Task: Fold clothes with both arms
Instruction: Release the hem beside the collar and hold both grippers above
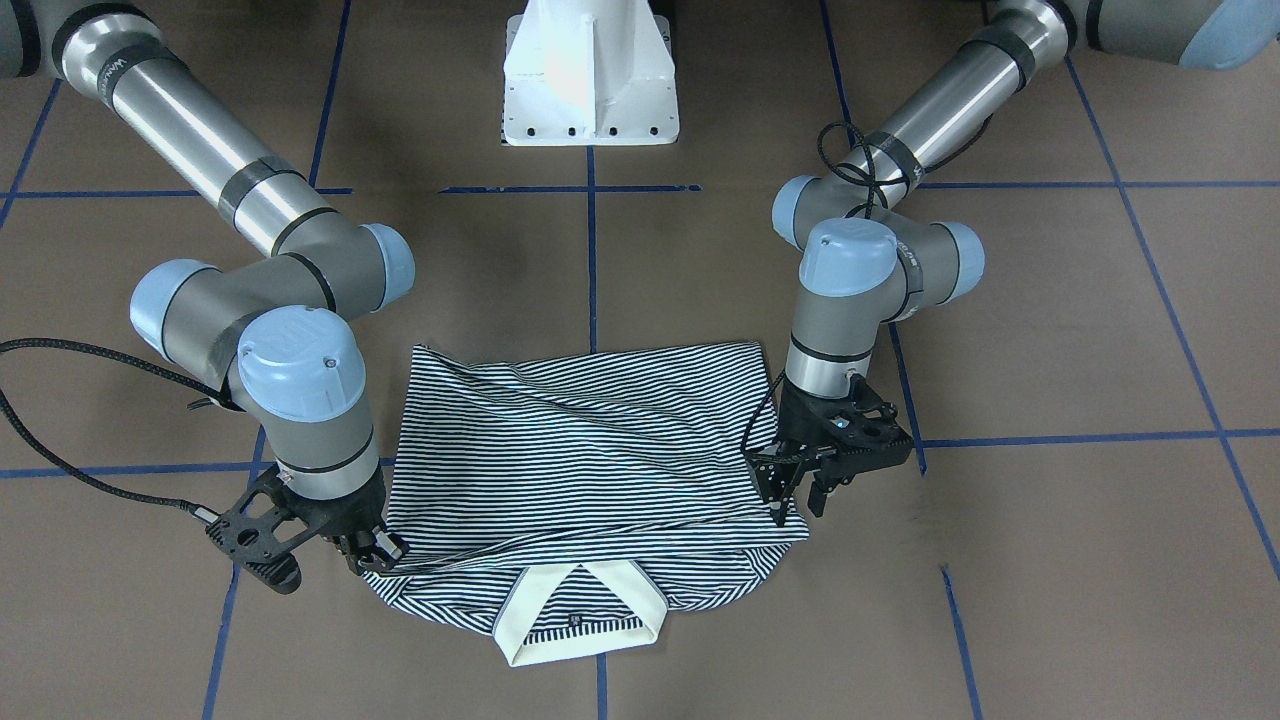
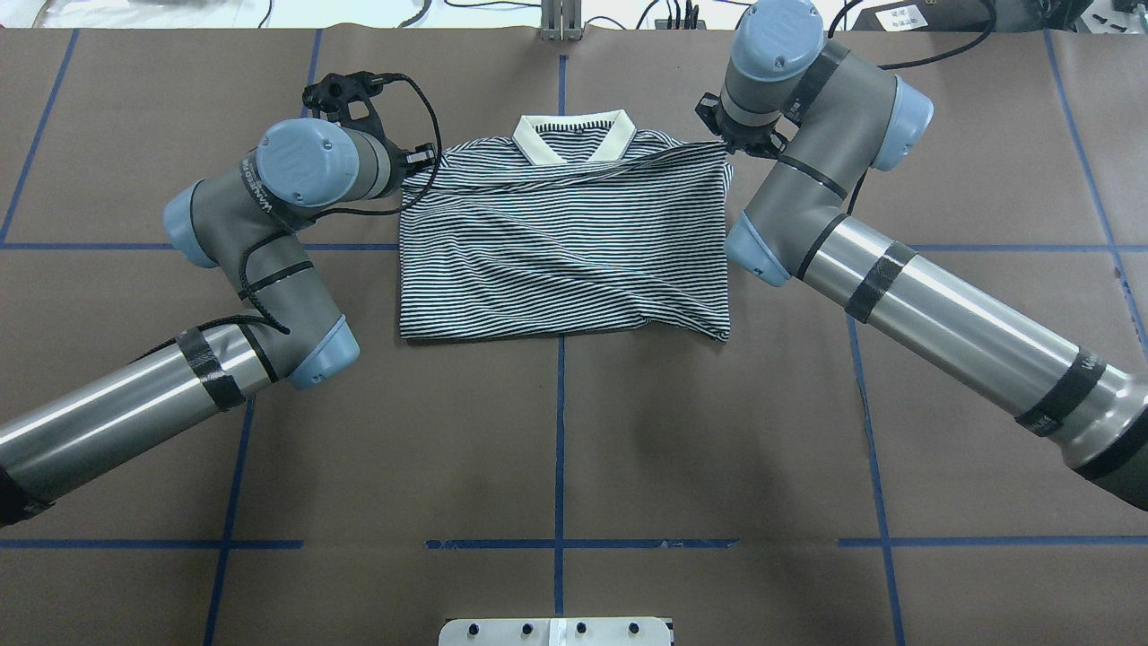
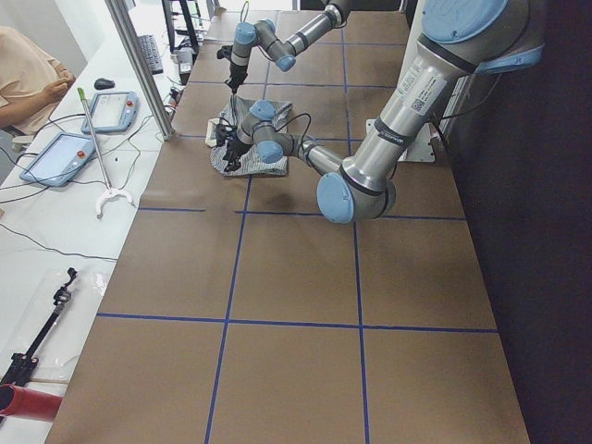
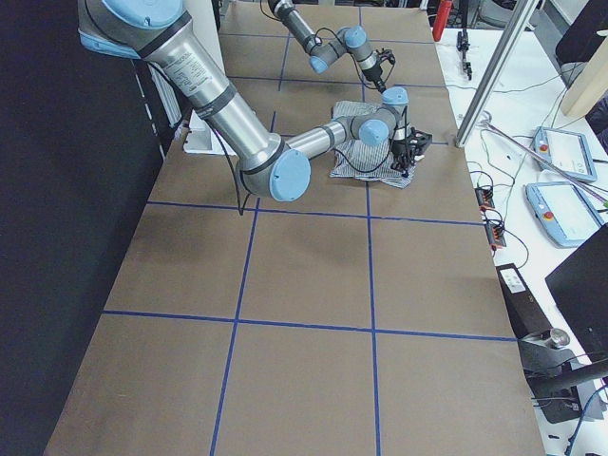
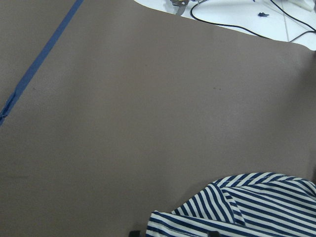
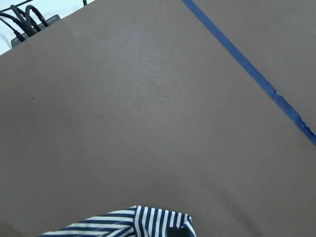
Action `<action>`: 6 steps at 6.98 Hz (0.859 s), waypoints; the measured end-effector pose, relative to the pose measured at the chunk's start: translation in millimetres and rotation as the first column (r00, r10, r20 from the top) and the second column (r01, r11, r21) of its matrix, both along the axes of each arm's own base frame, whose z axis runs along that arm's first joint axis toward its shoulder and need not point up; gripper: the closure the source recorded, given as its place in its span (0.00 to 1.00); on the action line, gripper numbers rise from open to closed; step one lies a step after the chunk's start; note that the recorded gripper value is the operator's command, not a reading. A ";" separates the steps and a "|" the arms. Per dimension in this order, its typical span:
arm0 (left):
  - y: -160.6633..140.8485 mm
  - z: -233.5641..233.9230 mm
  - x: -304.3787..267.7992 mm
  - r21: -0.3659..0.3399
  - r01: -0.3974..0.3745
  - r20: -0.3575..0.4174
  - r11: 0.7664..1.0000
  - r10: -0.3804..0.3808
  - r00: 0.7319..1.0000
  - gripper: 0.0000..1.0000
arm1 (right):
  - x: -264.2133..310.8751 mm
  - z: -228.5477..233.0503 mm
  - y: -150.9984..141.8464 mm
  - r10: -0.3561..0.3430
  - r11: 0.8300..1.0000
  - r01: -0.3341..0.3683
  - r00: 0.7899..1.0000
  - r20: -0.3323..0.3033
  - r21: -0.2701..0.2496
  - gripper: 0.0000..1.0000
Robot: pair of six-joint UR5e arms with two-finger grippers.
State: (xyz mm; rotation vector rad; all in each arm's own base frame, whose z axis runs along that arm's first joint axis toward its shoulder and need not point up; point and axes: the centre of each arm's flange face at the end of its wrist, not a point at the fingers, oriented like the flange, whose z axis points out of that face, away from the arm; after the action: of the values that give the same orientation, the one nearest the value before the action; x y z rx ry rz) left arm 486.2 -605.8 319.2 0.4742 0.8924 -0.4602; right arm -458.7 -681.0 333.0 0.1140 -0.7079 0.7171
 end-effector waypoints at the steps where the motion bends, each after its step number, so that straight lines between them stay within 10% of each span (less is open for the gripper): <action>1: 7.2 -8.5 -9.3 0.017 -0.001 -0.023 1.000 0.001 1.000 0.41 | 0.4 2.3 -0.8 0.007 1.000 -0.007 1.000 -0.010 0.010 1.00; 4: 19.2 -18.5 -26.5 0.042 0.003 -0.054 0.999 -0.001 0.999 0.41 | -1.0 7.9 0.2 0.012 1.000 -0.012 1.000 -0.024 0.017 0.71; 6: 23.4 -23.8 -32.6 0.048 0.010 -0.069 0.999 -0.006 0.998 0.41 | -12.1 8.8 7.2 0.009 1.000 -0.008 0.999 -0.039 0.030 0.71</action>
State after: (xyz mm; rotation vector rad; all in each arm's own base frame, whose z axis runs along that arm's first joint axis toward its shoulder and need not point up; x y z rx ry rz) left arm 453.6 -582.4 295.4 0.5085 0.9702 -0.4654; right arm -470.8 -673.8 341.8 0.1578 -0.6810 0.7113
